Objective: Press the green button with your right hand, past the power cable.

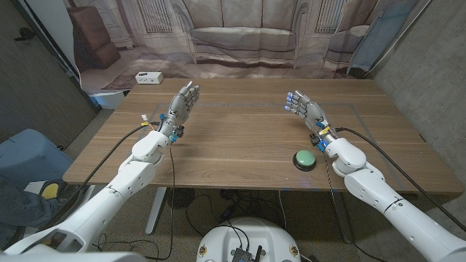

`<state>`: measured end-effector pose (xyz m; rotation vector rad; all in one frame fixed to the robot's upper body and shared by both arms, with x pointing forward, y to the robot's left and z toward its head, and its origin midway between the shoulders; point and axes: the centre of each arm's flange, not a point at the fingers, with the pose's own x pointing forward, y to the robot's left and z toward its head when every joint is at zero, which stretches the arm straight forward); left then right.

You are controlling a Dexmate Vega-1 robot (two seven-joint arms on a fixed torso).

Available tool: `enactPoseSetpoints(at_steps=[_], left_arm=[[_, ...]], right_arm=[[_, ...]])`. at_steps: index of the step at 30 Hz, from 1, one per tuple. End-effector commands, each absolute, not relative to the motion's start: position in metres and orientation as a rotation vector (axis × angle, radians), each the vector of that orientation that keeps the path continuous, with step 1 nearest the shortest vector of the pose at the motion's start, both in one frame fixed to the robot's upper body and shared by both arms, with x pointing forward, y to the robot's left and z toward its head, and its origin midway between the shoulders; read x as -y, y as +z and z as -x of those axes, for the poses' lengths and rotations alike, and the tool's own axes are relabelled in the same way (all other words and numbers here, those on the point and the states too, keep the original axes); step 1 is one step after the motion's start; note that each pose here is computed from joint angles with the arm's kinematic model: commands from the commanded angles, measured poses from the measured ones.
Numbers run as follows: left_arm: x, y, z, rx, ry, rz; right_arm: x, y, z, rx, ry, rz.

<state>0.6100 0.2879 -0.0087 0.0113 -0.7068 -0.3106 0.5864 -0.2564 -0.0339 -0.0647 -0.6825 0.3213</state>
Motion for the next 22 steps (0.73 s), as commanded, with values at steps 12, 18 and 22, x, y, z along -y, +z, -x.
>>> enactPoseSetpoints(at_steps=[12,18,22], left_arm=[[-0.2825,-0.0056,-0.6131,0.701,-0.302,-0.014],[-0.2796,-0.0050,-0.6137,0.701,-0.301,-0.017],[-0.2779,-0.0039,-0.6143,0.703,-0.303,-0.015]], right_arm=[[0.2579,-0.0284,-0.6018,0.668,0.358,0.054],[0.2610,-0.0284,-0.6030,0.664,0.355,0.054],[0.2628,-0.0284,-0.6033,0.665,0.353,0.053]])
